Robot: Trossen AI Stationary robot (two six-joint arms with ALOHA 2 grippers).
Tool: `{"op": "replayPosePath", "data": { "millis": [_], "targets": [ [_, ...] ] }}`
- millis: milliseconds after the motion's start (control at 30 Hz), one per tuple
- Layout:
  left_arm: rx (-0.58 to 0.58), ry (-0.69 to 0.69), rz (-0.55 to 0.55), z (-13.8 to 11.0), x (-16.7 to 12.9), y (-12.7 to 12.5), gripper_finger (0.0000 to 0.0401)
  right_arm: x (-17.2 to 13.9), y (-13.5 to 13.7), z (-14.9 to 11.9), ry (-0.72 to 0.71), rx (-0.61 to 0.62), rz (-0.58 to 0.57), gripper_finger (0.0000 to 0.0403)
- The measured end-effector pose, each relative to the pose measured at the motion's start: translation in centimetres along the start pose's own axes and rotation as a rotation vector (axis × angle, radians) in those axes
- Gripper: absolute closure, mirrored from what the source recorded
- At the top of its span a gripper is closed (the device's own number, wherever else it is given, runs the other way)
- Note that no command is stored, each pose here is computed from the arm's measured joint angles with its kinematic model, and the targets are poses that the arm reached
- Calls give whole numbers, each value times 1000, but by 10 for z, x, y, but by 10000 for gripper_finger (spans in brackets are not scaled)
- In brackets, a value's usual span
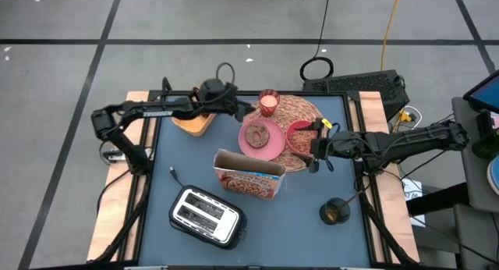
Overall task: Arrange a breakfast setting
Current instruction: Put the apple on the tablemat to the top of the red bowl
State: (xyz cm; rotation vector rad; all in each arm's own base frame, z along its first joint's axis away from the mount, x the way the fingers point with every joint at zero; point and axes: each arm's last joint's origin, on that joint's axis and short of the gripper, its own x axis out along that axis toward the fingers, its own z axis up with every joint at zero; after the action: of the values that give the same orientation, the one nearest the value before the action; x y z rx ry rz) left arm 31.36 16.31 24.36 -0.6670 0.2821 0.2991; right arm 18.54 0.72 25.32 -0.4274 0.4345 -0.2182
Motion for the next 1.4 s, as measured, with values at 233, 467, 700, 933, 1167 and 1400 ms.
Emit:
{"op": "replayPosePath", "data": {
  "millis": [233,467,700,933,1167,1400],
  "targets": [
    [46,-110,146,31,-50,4,176,0,0,0,-1,2,-1,7],
    [208,-224,373,49,-103,-2,176,0,0,0,-2,4,-1,7],
    [128,-238,670,51,-142,15,176,0,0,0,-3,5,-1,7],
    [128,-33,849,43,-157,52,176,0,0,1,-8,7,-3,7],
    [20,158,787,31,-151,85,176,0,0,1,-10,19,-4,7],
    [-39,289,691,20,-129,106,176,0,0,1,-10,40,-3,7]
  ]
}}
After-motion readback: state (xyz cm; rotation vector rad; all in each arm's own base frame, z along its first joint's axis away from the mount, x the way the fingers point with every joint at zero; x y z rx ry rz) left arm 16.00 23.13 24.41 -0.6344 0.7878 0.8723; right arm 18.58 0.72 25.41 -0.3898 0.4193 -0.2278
